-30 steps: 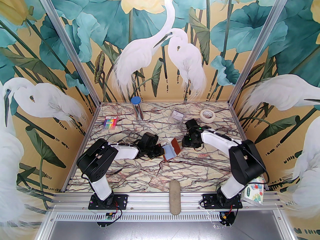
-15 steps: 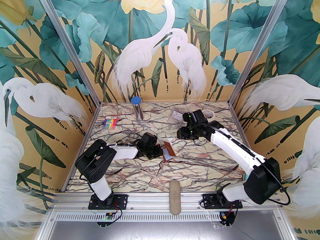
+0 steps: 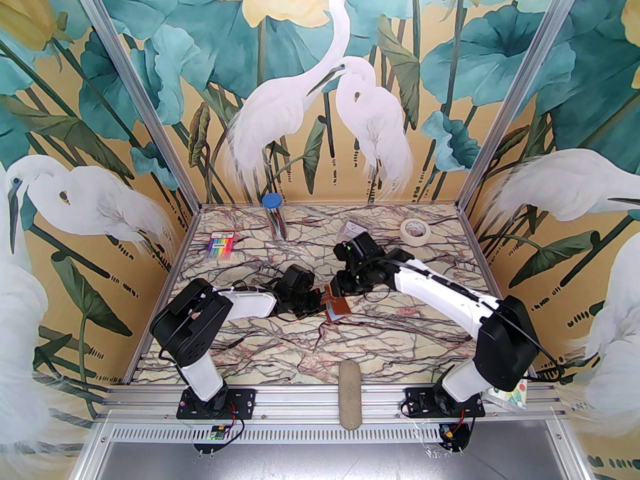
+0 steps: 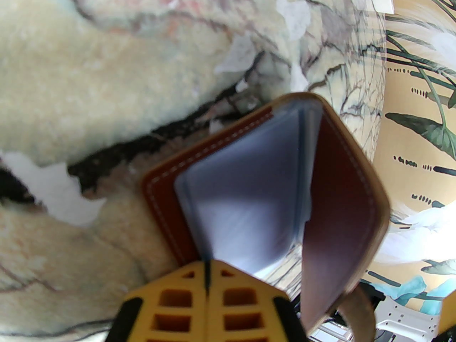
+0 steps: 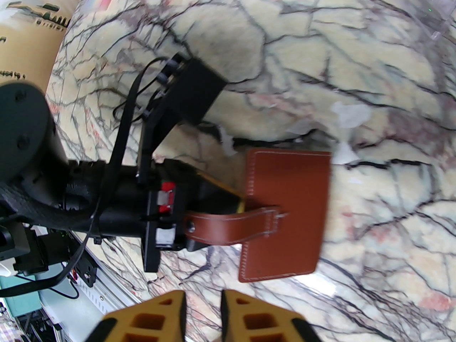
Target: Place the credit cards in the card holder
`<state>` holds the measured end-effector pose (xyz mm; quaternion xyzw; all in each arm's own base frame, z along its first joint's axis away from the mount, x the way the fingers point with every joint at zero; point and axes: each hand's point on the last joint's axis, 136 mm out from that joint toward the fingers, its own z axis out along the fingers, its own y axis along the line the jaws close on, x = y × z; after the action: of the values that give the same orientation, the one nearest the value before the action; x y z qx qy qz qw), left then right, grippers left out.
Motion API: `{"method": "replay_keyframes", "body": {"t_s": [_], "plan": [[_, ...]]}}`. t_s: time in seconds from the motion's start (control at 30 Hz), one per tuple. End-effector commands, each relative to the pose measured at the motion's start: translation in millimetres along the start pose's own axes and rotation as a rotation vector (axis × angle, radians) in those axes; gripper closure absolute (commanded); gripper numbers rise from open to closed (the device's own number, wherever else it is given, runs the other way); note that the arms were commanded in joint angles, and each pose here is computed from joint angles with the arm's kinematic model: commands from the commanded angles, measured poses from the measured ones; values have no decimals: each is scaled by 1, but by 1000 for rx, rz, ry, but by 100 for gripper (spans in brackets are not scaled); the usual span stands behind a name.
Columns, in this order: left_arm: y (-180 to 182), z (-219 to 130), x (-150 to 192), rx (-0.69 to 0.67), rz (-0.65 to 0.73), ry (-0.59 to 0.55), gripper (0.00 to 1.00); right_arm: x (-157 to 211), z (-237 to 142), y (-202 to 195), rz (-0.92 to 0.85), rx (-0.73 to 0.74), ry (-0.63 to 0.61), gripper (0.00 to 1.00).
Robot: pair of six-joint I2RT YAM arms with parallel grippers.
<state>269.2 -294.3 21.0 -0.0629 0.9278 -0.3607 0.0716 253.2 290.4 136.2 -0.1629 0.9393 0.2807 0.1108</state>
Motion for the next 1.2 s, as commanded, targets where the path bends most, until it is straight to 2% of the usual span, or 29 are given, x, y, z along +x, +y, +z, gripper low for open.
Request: {"method": "replay_keyframes", "body": {"t_s": [0.0,0.1,0.23,0.27,0.43,0.7,0.9,1.17], "plan": [[0,0,-1,-19,18,-5,94,13,12,-3,-28,50,2,65],[0,0,-1,-21,18,-4,94,16,14,-23,-63,199,-22,46],[1,1,-1,-20,14,-3,94,19,20,-27,-82,221,-11,23],[2,2,-1,-21,15,-3,94,21,24,-28,-93,224,5,21],[3,2,0,-21,10,-4,94,29,39,-47,-90,316,84,19],[5,3,1,-19,9,-1,95,32,53,-54,-81,331,110,19],[5,3,2,-20,10,-1,95,24,54,-64,-63,403,104,19],[9,4,3,-25,6,0,95,3,32,-73,-24,481,30,23]]}}
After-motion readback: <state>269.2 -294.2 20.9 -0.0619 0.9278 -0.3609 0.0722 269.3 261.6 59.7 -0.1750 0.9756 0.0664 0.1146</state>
